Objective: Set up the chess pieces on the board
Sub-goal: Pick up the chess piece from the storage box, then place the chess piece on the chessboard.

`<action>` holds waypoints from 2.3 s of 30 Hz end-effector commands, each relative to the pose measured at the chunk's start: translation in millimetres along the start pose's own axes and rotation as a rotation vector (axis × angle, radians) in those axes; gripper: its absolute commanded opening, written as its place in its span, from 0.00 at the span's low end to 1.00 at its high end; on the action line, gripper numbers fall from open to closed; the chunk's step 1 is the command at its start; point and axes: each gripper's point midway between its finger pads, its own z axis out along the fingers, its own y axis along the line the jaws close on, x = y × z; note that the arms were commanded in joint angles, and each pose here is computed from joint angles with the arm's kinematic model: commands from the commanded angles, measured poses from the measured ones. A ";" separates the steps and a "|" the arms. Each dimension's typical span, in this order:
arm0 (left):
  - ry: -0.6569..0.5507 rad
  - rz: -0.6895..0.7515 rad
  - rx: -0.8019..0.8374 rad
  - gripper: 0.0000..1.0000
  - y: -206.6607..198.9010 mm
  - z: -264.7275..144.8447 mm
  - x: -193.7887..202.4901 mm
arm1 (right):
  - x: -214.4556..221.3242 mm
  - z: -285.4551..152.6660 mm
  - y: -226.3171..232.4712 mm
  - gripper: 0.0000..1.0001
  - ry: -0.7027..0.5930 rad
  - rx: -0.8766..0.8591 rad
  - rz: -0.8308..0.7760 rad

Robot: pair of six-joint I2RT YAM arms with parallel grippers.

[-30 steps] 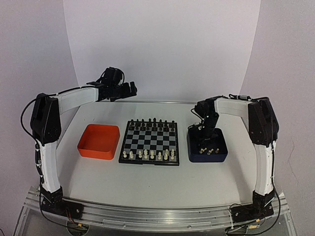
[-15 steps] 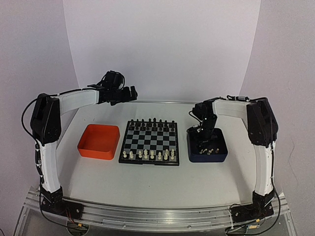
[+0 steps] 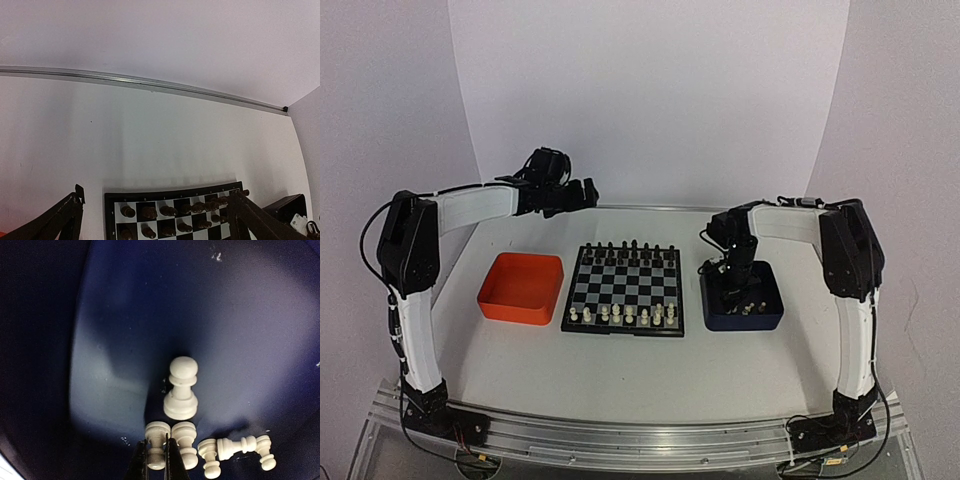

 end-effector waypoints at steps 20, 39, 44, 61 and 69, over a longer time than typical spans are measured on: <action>-0.101 0.004 0.100 1.00 -18.4 -29.5 -32.9 | -47.1 -140.0 62.0 0.00 -0.361 -0.187 -0.033; -0.011 0.010 0.104 1.00 -13.0 -33.7 -11.0 | -48.7 -82.6 182.1 0.00 -0.155 -0.230 -0.274; -0.006 0.008 0.096 1.00 -9.3 -39.0 -6.0 | -49.3 -66.0 180.8 0.00 -0.125 -0.205 -0.270; -0.023 -0.003 0.102 1.00 -0.3 -49.6 8.4 | -61.4 -49.9 186.8 0.00 -0.132 -0.206 -0.281; -0.062 0.006 0.061 1.00 7.3 -66.2 1.2 | -67.3 -36.8 182.8 0.00 -0.128 -0.172 -0.276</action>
